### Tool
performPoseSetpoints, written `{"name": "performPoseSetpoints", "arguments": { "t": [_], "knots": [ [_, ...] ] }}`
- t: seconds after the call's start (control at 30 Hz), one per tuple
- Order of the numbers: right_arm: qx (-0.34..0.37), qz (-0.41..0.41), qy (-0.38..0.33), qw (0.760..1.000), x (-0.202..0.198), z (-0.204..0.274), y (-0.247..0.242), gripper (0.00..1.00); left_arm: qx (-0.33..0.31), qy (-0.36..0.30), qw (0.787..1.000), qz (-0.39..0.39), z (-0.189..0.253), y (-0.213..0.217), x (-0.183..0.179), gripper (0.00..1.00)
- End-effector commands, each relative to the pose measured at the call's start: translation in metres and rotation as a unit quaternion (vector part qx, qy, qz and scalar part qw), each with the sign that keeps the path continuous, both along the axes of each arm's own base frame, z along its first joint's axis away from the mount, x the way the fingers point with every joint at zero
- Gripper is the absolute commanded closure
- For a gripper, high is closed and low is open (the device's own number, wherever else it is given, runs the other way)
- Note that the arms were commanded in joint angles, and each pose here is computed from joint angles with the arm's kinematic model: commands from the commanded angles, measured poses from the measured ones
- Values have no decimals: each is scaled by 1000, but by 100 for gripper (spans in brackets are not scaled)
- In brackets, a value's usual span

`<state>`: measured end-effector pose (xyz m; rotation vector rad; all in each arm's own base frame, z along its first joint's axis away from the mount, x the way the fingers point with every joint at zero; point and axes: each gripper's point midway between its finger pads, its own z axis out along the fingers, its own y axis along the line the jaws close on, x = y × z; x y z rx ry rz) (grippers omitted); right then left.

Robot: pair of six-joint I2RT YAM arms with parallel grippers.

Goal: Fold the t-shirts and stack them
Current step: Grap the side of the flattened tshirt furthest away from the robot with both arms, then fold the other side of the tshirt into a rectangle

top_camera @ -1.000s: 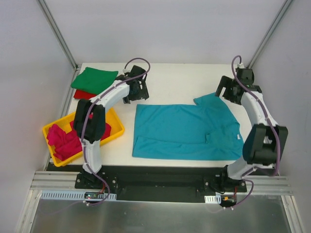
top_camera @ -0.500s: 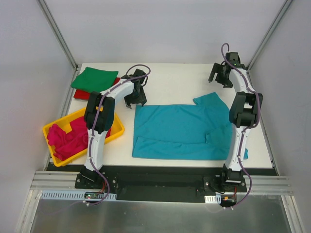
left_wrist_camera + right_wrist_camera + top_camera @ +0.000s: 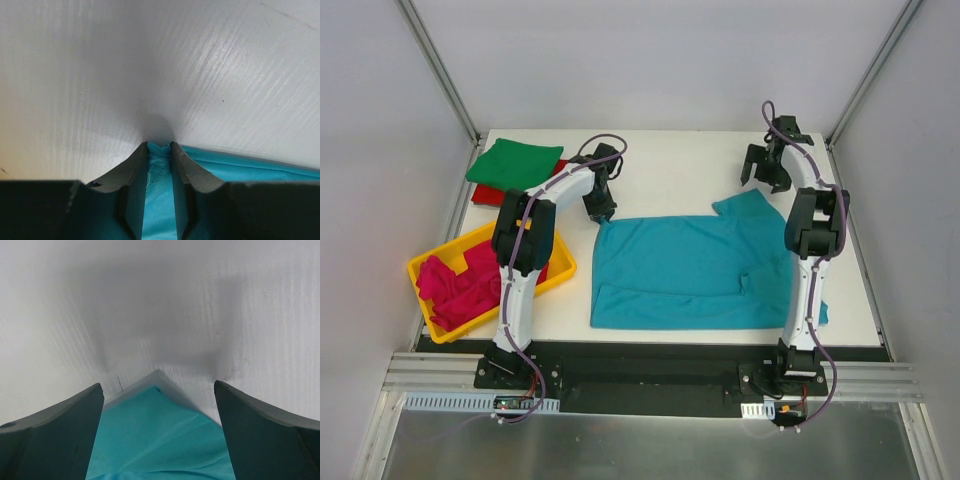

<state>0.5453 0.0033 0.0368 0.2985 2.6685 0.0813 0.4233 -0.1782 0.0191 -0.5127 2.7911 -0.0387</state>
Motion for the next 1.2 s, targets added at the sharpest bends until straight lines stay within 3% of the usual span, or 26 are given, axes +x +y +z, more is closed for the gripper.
{"name": "performPoseSetpoints", "arguments": {
  "t": [0.0, 0.1, 0.2, 0.3, 0.33, 0.4, 0.47, 0.53, 0.77, 1.17],
  "knots": [
    [-23, 59, 12, 998, -9, 7, 15, 7, -7, 36, 999, 2, -8, 1, -20, 80],
    [-48, 78, 30, 995, -15, 4, 18, 12, -4, 33, 999, 2, -5, 3, -20, 88],
    [-51, 73, 47, 995, -24, 1, 18, 25, -3, 29, 1000, 3, -1, 4, -21, 92],
    [-58, 63, 52, 995, -30, 1, 15, 49, -4, 23, 1000, 0, 5, 4, -21, 100],
    [-59, 63, 49, 995, -30, 4, 15, 63, -6, 21, 1000, 0, 7, 3, -20, 100],
    [-60, 59, 42, 996, -30, 7, 14, 81, -11, 19, 1000, -5, 10, 2, -20, 100],
    [-58, 61, 26, 996, -28, 18, 15, 94, -14, 14, 1000, -9, 16, 0, -21, 100],
    [-59, 63, 9, 996, -27, 31, 16, 99, -14, 10, 1000, -15, 20, 0, -23, 100],
    [-62, 59, -61, 994, -63, 80, 13, 100, -25, -20, 998, -53, 40, -9, -38, 100],
    [-91, 3, -61, 994, -178, 82, -8, 99, -31, -64, 992, -106, 59, -14, -103, 100]
  ]
}}
